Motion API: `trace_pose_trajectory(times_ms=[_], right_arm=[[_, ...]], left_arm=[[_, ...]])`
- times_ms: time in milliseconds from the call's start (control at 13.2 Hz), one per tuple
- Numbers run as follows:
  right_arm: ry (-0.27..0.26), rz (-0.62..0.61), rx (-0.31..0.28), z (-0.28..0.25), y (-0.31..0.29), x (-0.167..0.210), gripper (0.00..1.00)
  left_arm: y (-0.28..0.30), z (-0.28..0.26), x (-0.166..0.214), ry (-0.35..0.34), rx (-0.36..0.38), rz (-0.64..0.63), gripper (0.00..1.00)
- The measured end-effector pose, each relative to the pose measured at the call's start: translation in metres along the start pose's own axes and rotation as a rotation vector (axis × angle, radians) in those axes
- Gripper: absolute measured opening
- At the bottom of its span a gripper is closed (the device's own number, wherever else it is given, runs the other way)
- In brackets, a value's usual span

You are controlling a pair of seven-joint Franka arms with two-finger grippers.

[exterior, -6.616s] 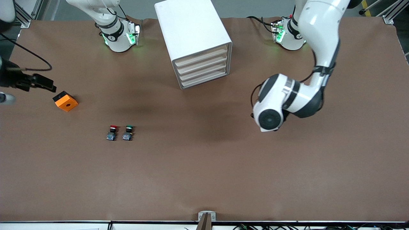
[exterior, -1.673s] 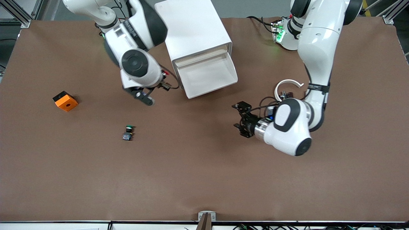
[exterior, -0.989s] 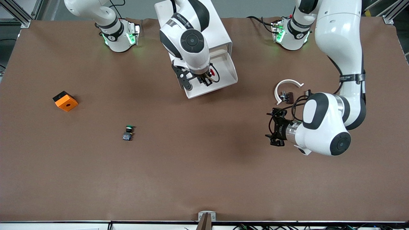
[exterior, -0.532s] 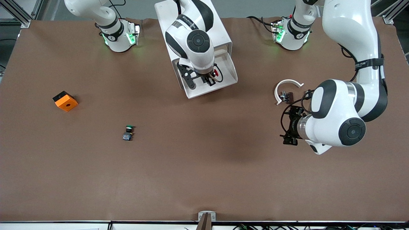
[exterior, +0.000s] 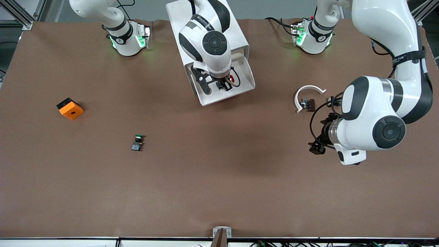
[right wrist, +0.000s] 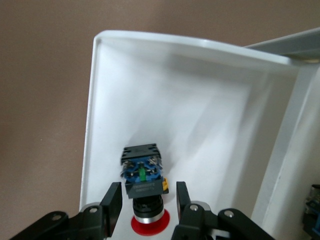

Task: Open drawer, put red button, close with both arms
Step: 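Lower the red button into the open drawer and open the right gripper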

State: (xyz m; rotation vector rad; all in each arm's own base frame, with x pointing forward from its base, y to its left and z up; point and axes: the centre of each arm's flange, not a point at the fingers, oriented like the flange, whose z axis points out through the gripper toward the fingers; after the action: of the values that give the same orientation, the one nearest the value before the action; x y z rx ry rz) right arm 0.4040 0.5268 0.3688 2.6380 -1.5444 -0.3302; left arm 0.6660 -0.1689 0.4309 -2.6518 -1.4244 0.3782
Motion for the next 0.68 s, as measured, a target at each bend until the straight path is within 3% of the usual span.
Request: trace_pose_trajectory(times_ms=[76,380,684], right_arm=[[0.000,0.000,0.000,0.000,0.000,0.000,0.59],[0.001,0.006,0.003,-0.010,-0.001,0.004,1.00],[0.005,0.023,-0.060,-0.107,0.011,0.044,1.00]], left_arm=[[-0.002,-0.003,0.001,0.002,-0.003,0.037,1.00],[-0.003,-0.005,-0.001,0.003,-0.004,0.168,1.00],[-0.002,-0.004,-0.004,0.009,-0.016,0.306,1.00]])
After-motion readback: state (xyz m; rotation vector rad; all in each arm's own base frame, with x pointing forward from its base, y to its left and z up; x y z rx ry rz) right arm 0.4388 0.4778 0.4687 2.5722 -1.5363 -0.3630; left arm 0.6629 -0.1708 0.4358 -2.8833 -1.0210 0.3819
